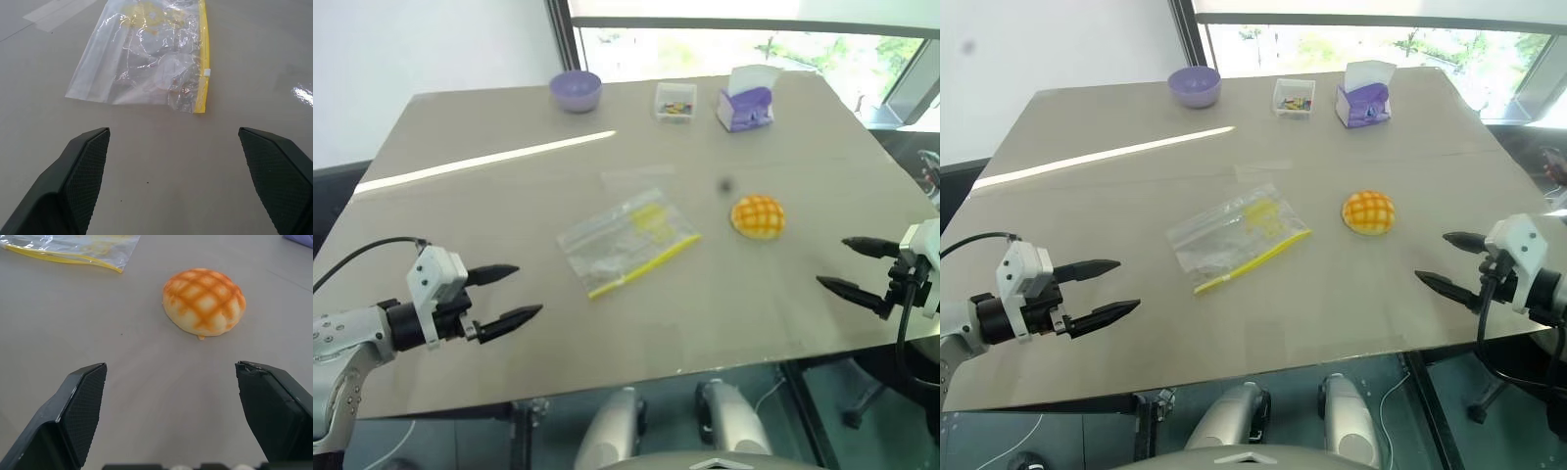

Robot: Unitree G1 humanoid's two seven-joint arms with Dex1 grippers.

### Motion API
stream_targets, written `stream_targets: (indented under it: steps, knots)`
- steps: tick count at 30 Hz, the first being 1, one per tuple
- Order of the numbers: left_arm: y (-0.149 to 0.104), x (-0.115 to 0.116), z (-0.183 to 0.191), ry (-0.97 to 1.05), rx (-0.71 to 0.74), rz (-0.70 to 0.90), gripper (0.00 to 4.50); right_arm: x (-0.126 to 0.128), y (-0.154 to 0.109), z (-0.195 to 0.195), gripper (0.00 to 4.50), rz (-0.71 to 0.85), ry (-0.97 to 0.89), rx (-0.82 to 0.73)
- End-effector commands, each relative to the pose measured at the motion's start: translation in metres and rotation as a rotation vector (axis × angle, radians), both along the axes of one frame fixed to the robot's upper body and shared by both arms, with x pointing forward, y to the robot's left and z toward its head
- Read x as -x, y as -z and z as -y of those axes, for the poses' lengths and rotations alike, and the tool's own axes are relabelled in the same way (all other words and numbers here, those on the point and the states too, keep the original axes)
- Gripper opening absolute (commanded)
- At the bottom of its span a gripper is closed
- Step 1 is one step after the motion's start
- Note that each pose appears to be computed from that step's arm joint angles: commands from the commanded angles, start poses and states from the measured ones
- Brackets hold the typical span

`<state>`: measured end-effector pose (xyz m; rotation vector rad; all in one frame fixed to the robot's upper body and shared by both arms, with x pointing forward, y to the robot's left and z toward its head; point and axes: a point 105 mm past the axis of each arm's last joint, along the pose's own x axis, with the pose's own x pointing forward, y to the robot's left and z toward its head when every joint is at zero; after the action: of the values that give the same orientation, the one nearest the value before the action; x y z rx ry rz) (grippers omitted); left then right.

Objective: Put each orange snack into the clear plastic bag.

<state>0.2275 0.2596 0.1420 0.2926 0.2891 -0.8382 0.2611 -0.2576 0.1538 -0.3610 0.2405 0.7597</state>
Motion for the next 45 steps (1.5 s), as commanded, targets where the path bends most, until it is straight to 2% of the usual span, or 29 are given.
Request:
stream_targets:
  steps: [1,15,19,22,24,26,27,32,34,38,45]
  knots:
    - [-0.011,-0.001,0.004,0.013,0.016,0.028,4.5,-0.001,-0.014,0.0,4.49,0.061,-0.007,0.016]
    - [-0.02,-0.009,0.015,0.006,0.107,0.044,4.5,-0.008,-0.011,-0.011,4.49,0.1,-0.017,-0.004]
    - [-0.029,-0.021,0.016,-0.087,0.154,0.113,4.5,-0.011,-0.013,-0.02,4.49,0.124,-0.041,-0.012]
    - [-0.033,-0.027,0.015,-0.163,0.225,0.101,4.5,-0.013,-0.016,-0.031,4.49,0.144,-0.071,-0.025]
    - [-0.027,-0.032,0.011,-0.267,0.224,0.036,4.5,-0.015,-0.019,-0.044,4.49,0.164,-0.105,-0.043]
    - [-0.015,-0.029,0.012,-0.329,0.274,-0.144,4.5,-0.014,-0.021,-0.059,4.49,0.174,-0.148,-0.065]
    - [-0.009,-0.024,0.013,-0.338,0.278,-0.234,4.5,-0.013,-0.021,-0.065,4.49,0.176,-0.162,-0.073]
    - [0.003,-0.008,0.031,-0.288,0.488,-0.58,4.5,-0.009,-0.017,-0.085,4.49,0.174,-0.197,-0.106]
    - [0.007,-0.006,0.035,-0.291,0.525,-0.645,4.5,-0.007,-0.015,-0.088,4.49,0.17,-0.202,-0.111]
    - [0.024,-0.029,0.035,-0.418,0.649,-0.736,4.5,-0.004,-0.015,-0.095,4.49,0.178,-0.203,-0.133]
    - [0.031,-0.058,0.048,-0.547,0.802,-0.841,4.5,0.003,-0.014,-0.099,4.49,0.195,-0.181,-0.145]
